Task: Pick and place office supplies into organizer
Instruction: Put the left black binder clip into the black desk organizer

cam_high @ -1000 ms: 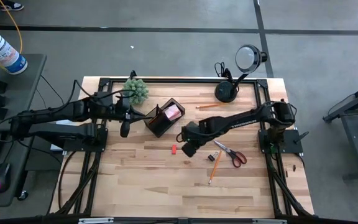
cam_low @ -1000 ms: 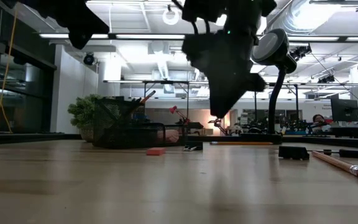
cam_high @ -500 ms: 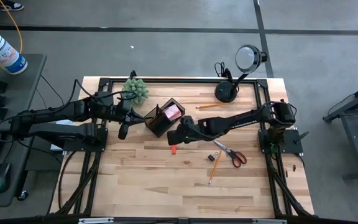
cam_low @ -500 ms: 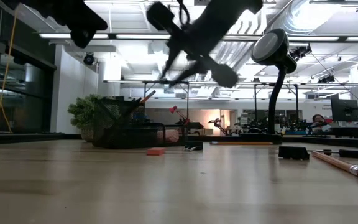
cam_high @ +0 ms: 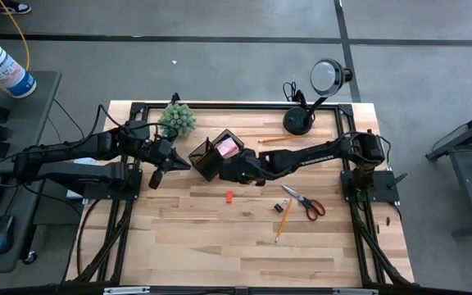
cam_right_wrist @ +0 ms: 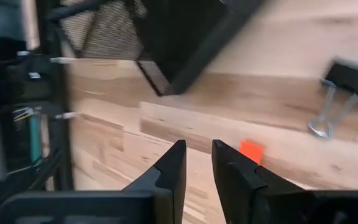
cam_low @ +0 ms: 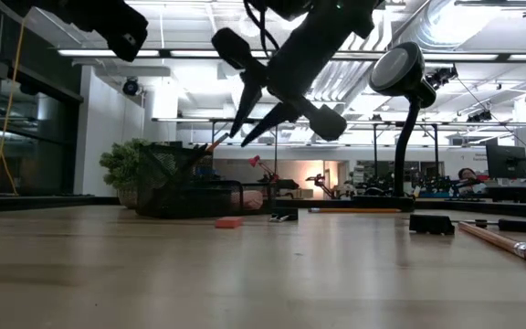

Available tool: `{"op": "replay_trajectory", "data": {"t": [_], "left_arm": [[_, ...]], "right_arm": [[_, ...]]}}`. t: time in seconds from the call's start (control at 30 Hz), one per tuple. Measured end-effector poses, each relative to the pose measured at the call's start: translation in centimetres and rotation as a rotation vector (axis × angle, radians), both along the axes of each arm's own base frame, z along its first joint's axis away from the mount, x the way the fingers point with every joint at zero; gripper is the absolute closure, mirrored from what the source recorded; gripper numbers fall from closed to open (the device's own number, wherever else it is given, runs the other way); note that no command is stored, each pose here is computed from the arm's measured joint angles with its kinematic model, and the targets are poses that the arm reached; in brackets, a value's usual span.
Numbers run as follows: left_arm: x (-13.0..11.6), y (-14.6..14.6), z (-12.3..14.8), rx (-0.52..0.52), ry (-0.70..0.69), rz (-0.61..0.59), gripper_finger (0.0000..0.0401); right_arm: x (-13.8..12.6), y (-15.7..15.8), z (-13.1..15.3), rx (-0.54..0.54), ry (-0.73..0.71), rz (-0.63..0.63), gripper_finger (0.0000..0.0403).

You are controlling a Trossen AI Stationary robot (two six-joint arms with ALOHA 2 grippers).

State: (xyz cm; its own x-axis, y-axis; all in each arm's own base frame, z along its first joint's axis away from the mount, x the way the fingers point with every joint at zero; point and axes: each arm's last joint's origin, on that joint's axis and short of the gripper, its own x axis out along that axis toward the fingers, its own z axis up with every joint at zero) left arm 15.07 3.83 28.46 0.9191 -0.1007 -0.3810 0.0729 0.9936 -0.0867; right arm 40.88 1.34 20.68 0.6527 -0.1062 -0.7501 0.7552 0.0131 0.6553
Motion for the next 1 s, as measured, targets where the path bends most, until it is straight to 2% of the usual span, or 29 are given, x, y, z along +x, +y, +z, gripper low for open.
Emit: {"op": "replay_trajectory", "data": {"t": [0.2,0.33,0.43,0.63,0.8,1.0], "left_arm": [[-0.1,-0.1,-0.2,0.033,0.012,-0.035,0.0387],[-0.2,-0.1,-0.4,0.045,0.038,-0.045,0.0387],[-0.2,-0.1,-0.4,0.050,0.039,-0.048,0.0387],[-0.2,-0.1,-0.4,0.054,0.033,-0.045,0.0387],[-0.2,-0.1,-0.4,0.054,0.034,-0.045,0.0387],[-0.2,-0.1,-0.4,0.054,0.035,-0.046,0.0387]], "right_arm": [[2.3,0.5,0.3,0.021,0.168,-0.007,0.0366],[3.0,-0.5,0.3,0.068,0.468,-0.079,0.0397],[3.3,-1.2,0.0,0.109,0.645,-0.097,0.0399],[5.2,-1.6,-1.6,0.107,0.650,-0.092,0.0393],[5.4,-1.7,-3.4,0.144,0.707,-0.110,0.0392],[5.0,-1.8,-3.6,0.150,0.753,-0.123,0.0352]]}}
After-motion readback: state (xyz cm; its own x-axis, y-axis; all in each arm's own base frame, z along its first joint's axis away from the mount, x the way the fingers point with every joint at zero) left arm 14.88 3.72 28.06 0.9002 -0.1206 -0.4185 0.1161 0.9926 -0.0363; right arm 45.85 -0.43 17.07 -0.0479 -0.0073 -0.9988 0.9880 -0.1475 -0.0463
